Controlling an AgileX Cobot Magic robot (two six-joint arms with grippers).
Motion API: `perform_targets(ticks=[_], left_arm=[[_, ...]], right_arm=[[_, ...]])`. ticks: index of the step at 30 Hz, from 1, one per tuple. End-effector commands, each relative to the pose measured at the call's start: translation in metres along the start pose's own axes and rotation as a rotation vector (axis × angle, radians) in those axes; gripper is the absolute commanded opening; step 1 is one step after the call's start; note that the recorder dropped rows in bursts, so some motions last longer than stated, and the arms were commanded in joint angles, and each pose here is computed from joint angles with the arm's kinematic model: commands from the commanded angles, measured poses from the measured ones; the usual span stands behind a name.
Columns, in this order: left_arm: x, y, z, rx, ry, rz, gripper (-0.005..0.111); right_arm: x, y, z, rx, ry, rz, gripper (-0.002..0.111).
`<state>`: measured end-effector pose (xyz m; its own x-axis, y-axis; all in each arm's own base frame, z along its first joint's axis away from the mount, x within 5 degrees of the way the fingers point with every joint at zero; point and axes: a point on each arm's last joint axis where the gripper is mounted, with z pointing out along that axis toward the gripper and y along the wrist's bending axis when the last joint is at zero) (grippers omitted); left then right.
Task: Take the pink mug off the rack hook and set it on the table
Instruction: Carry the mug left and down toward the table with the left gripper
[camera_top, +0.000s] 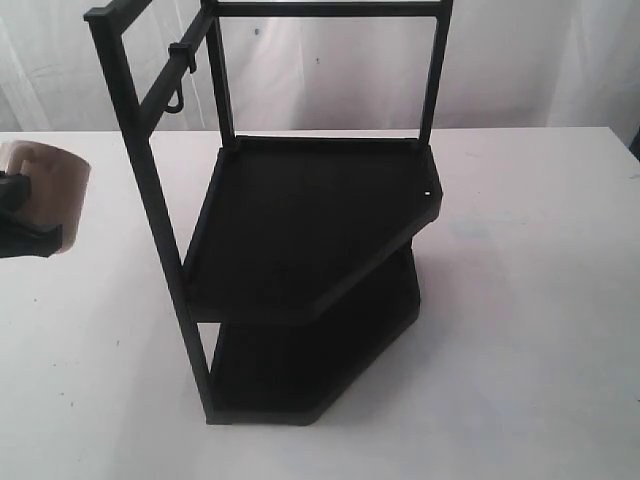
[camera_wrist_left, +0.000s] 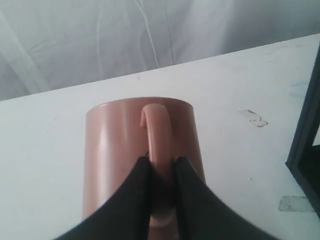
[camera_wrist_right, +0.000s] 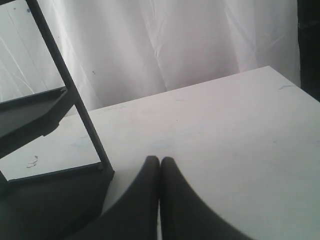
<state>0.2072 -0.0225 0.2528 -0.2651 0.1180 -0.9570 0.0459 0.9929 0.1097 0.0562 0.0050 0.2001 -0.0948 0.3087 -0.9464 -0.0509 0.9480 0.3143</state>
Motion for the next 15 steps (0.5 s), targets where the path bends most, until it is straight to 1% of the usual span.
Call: perform_targets(ticks=[1, 7, 11, 15], left_arm=[[0.005, 0.003, 0.002, -0.042, -0.056, -0.041, 0.0], [0.026, 0.001, 0.022, -0.06, 0.05, -0.087, 0.0], [0.033, 0.002, 0.038, -0.106, 0.013, -0.072, 0.0], [0.037, 0.0, 0.055, -0.116, 0.003, -0.059, 0.0]], right_arm=[[0.001, -0.001, 0.0, 0.001, -0.003, 0.004, 0.0], [0.001, -0.001, 0.0, 0.001, -0.003, 0.004, 0.0], [0.001, -0.001, 0.0, 0.001, -0.003, 0.002, 0.0], [0.001, -0.001, 0.0, 0.001, -0.003, 0.002, 0.0]])
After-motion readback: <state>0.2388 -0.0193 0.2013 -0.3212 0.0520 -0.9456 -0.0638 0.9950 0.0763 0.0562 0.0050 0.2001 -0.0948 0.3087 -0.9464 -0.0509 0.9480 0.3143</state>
